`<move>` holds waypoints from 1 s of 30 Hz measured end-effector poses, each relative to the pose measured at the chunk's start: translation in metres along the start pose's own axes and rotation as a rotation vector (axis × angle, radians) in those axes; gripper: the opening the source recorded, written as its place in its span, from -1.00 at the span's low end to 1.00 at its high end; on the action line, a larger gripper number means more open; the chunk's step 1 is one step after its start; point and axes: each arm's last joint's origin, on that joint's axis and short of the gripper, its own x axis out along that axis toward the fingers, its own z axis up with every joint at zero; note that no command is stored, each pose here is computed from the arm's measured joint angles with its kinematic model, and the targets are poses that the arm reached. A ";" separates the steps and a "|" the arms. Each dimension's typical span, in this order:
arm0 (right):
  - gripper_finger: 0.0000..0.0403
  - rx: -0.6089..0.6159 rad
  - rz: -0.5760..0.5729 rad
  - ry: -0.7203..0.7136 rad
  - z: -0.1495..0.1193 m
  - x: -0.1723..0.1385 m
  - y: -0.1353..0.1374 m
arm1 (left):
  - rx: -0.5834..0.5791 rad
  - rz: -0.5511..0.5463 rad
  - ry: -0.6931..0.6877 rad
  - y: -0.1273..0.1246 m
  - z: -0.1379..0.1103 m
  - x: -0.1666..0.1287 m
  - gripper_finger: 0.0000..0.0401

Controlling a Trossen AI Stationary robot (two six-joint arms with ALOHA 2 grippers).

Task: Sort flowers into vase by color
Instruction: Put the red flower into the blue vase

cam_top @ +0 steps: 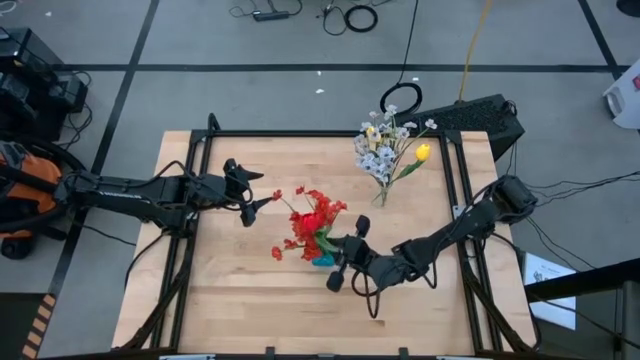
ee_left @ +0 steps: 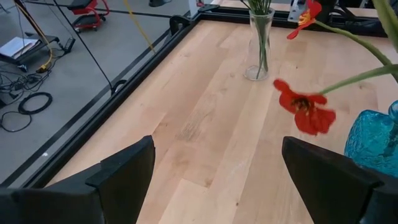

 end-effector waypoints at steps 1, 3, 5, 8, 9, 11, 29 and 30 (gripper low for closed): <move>-1.00 0.000 0.001 0.014 -0.002 -0.001 0.000 | 0.000 0.000 0.000 0.000 0.000 0.000 0.77; -1.00 -0.007 0.001 0.041 -0.006 -0.003 0.001 | 0.000 0.000 0.000 0.000 0.000 0.000 0.77; -1.00 -0.008 0.003 0.056 -0.009 -0.006 0.002 | 0.000 0.000 0.000 0.000 0.000 0.000 0.77; -1.00 -0.022 0.007 0.074 -0.012 -0.009 0.004 | 0.000 0.000 0.000 0.000 0.000 0.000 0.77; -1.00 -0.039 0.007 0.085 -0.013 -0.010 0.004 | 0.000 0.000 0.000 0.000 0.000 0.000 0.77; -1.00 -0.069 0.006 0.113 -0.018 -0.011 0.004 | 0.000 0.000 0.000 0.000 0.000 0.000 0.77; -0.88 0.000 0.013 0.233 -0.031 -0.013 -0.001 | -0.001 0.000 0.000 0.000 0.000 0.000 0.77; -0.85 0.011 0.013 0.235 -0.031 -0.013 -0.001 | -0.001 0.000 0.000 0.000 0.000 0.000 0.77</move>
